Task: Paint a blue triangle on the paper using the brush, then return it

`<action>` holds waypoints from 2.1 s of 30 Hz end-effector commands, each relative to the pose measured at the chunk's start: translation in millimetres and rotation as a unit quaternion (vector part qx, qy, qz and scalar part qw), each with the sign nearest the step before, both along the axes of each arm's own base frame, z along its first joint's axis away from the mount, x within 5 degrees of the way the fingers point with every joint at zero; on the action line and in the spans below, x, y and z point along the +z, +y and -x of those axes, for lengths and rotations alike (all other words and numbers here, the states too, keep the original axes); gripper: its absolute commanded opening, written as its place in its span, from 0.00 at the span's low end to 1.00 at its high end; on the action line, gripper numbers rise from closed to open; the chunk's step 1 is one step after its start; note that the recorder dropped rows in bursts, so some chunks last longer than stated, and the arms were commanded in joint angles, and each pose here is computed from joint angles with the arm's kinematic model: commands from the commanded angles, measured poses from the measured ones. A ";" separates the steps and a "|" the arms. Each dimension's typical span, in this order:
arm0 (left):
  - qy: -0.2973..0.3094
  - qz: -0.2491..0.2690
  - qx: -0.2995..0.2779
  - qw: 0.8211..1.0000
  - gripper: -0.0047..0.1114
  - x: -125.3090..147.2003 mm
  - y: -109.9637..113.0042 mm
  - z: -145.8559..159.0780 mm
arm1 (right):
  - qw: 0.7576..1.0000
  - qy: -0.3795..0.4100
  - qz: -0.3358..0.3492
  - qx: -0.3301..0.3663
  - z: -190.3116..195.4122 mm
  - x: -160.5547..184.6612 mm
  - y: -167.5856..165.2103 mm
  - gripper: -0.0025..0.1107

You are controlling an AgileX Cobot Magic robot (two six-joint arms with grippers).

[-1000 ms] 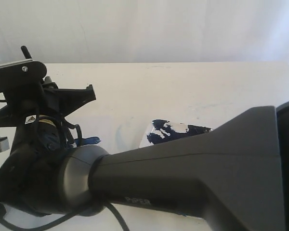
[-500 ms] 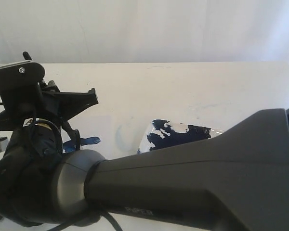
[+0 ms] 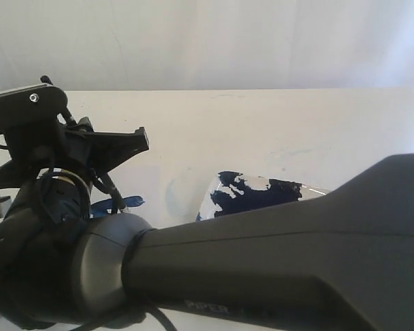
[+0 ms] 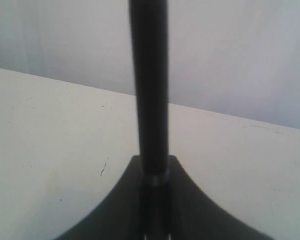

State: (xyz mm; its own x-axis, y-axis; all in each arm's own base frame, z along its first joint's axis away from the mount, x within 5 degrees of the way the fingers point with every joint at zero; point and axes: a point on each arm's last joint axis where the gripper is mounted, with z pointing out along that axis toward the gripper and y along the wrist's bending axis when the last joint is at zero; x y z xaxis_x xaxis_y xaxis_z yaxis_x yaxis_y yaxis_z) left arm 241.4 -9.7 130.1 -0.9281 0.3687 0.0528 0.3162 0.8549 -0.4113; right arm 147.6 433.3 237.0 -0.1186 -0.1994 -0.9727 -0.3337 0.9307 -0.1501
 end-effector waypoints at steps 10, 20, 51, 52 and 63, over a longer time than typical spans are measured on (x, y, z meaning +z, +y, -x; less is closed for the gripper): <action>0.005 -0.002 0.002 1.000 0.04 -1.7 0.4 2.2 | 1.000 -0.003 0.001 -0.018 -0.1 19.4 -9.5 0.02; 0.005 -0.002 0.002 1.000 0.04 -1.7 0.4 2.2 | 0.999 -0.032 -0.003 -0.005 0.2 30.3 -9.4 0.02; 0.004 0.002 0.008 1.000 0.04 -1.5 -0.5 1.7 | 0.831 0.063 -0.024 0.552 -112.4 109.9 -98.8 0.02; 0.004 0.002 0.008 1.000 0.04 -1.5 -0.5 1.7 | 0.821 0.063 -0.027 0.567 -113.3 110.6 -103.1 0.02; 0.004 0.002 0.007 1.000 0.04 -1.5 -0.5 1.7 | 0.753 0.050 -0.103 0.648 -139.9 124.9 -163.3 0.02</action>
